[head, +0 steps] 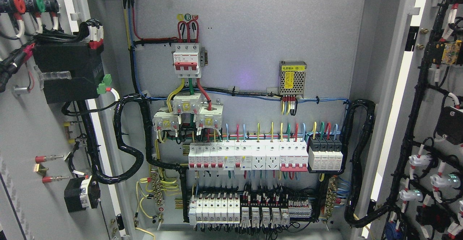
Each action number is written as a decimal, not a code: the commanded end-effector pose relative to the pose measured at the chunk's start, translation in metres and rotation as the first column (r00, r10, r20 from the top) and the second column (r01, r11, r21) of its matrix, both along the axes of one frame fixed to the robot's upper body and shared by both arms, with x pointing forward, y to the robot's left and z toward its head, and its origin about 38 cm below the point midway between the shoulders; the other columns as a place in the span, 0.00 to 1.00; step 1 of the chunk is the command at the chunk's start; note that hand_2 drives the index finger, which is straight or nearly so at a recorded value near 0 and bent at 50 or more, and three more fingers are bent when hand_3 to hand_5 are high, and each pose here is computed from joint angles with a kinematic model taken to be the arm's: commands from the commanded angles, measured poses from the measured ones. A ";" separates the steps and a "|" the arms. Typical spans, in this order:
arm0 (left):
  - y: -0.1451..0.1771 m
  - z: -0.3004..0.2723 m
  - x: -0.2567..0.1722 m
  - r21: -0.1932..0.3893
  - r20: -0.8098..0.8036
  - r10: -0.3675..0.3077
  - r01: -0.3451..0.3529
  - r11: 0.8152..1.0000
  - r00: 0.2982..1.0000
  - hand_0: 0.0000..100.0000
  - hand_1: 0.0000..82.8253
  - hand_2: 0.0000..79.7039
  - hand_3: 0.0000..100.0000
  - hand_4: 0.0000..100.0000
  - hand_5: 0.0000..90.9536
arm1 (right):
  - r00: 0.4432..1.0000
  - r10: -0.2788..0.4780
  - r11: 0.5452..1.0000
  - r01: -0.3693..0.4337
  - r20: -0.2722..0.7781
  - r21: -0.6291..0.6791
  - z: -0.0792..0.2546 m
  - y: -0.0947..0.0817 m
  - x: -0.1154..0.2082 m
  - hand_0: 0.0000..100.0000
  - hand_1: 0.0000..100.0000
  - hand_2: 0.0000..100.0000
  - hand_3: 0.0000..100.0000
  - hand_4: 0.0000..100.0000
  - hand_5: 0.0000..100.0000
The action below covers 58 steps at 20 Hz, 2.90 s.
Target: Open door with both hands
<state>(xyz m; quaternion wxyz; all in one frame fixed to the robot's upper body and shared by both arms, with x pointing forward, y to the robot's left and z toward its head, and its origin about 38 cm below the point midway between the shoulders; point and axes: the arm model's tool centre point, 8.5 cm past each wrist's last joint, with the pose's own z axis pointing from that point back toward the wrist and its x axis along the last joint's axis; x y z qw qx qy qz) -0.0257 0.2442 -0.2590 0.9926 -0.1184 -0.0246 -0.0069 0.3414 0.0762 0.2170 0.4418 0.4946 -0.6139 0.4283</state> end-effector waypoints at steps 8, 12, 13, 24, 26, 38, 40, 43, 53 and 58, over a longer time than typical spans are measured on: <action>-0.022 -0.001 0.010 -0.034 0.029 0.001 0.000 0.999 1.000 0.00 0.00 0.00 0.00 0.04 0.00 | 0.961 -0.258 0.964 0.262 -0.097 0.034 -0.030 -0.053 0.033 0.00 0.00 0.00 0.00 0.00 0.00; -0.022 -0.001 0.010 -0.034 0.029 0.001 0.000 0.999 1.000 0.00 0.00 0.00 0.00 0.04 0.00 | 0.939 -0.336 0.937 0.341 -0.075 0.080 -0.042 -0.072 0.031 0.00 0.00 0.00 0.00 0.00 0.00; -0.022 -0.001 0.011 -0.034 0.030 0.001 0.000 0.999 1.000 0.00 0.00 0.00 0.00 0.04 0.00 | 0.936 -0.343 0.933 0.349 -0.079 0.092 -0.043 -0.075 0.028 0.00 0.00 0.00 0.00 0.00 0.00; -0.022 -0.002 0.018 -0.034 0.053 -0.012 0.014 0.999 0.999 0.00 0.00 0.00 0.00 0.04 0.00 | 0.860 -0.509 0.859 0.510 -0.040 0.041 -0.085 -0.124 -0.005 0.00 0.00 0.00 0.00 0.00 0.00; -0.024 -0.002 0.040 -0.036 0.122 -0.025 0.029 0.999 0.992 0.00 0.00 0.00 0.00 0.04 0.00 | 0.857 -0.514 0.856 0.515 -0.037 0.047 -0.088 -0.129 -0.012 0.00 0.00 0.00 0.00 0.00 0.00; -0.055 0.025 0.068 -0.048 0.400 -0.151 0.185 0.982 0.904 0.00 0.00 0.00 0.00 0.04 0.00 | 0.755 -0.654 0.749 0.656 -0.050 0.094 -0.102 -0.186 -0.027 0.00 0.00 0.00 0.00 0.00 0.00; -0.055 0.034 0.080 -0.042 0.455 -0.154 0.194 0.980 0.877 0.00 0.00 0.00 0.00 0.04 0.00 | 0.738 -0.674 0.729 0.673 -0.039 0.125 -0.104 -0.195 -0.031 0.00 0.00 0.00 0.00 0.00 0.00; -0.051 0.053 0.087 -0.022 0.532 -0.185 0.233 0.972 0.826 0.00 0.00 0.00 0.00 0.04 0.00 | 0.724 -0.690 0.714 0.686 -0.026 0.137 -0.109 -0.206 -0.039 0.00 0.00 0.00 0.00 0.00 0.00; -0.044 0.143 0.096 0.016 0.748 -0.219 0.313 0.949 0.627 0.00 0.00 0.00 0.00 0.04 0.00 | 0.662 -0.747 0.646 0.700 0.063 0.303 -0.087 -0.240 -0.053 0.00 0.00 0.00 0.00 0.00 0.00; -0.055 0.195 0.103 0.017 0.846 -0.189 0.329 0.944 0.498 0.00 0.00 0.00 0.00 0.04 0.00 | 0.626 -0.774 0.620 0.718 0.095 0.316 -0.073 -0.260 -0.059 0.00 0.00 0.00 0.00 0.00 0.00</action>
